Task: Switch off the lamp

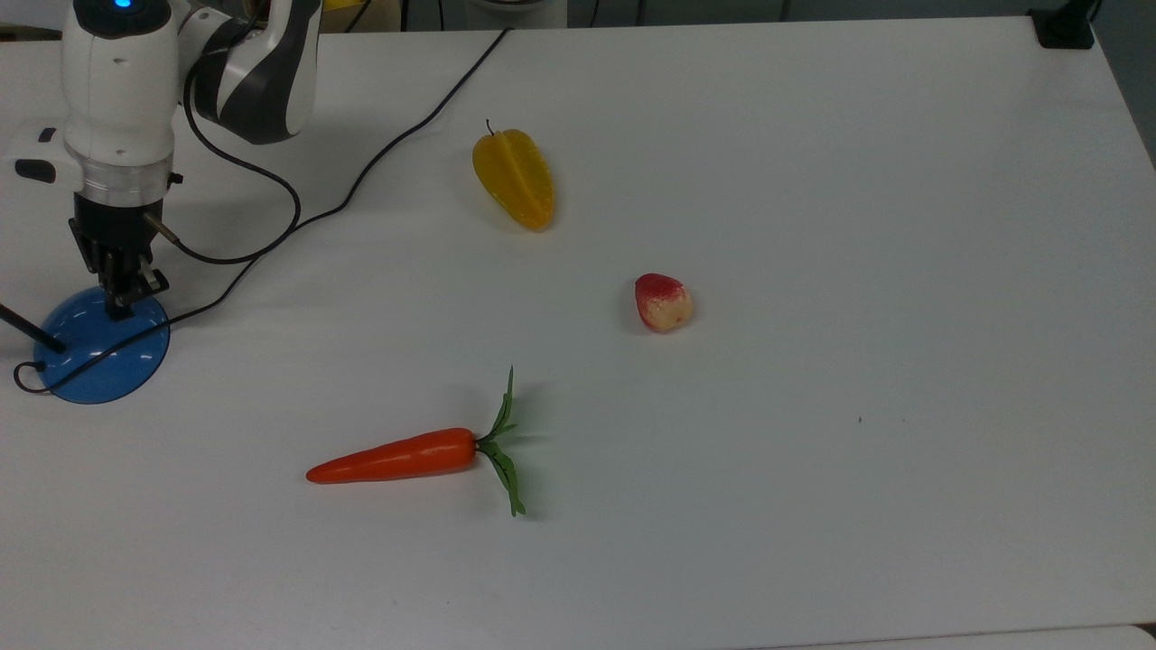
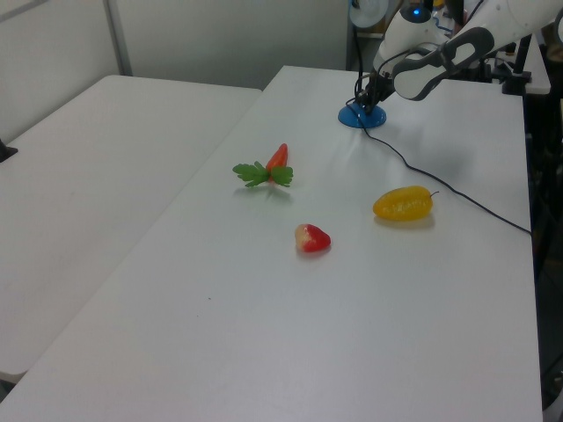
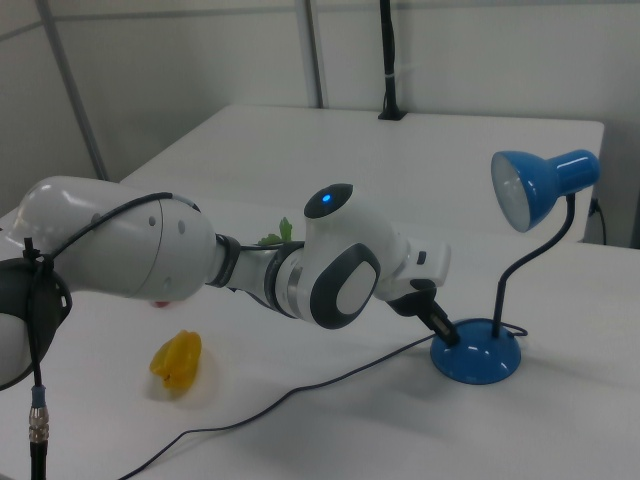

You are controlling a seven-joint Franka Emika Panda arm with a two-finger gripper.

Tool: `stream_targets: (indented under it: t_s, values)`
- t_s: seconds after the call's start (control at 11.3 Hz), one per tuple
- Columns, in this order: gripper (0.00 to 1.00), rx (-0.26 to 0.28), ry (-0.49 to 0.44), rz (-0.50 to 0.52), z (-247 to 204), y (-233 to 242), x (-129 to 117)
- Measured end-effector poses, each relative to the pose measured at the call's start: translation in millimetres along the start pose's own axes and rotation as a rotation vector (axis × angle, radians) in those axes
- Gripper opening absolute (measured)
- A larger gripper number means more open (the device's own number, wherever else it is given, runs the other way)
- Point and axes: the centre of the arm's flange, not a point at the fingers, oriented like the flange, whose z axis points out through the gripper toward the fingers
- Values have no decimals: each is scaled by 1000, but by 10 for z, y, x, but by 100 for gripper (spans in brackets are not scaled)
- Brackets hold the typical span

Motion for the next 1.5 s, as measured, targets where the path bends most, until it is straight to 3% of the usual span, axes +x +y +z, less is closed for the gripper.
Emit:
stream_targets:
  t_s: [0.44,0.97,1.33,1.5]
  values:
    - [1,-22,-24,-71,17,-10,-239]
    - [1,-34,-42,-76,-43,24,-274]
    - [1,-63,-214,-79,-869,-287,-225]
    - [1,-11,-372,-148,-1582,-638,-378]
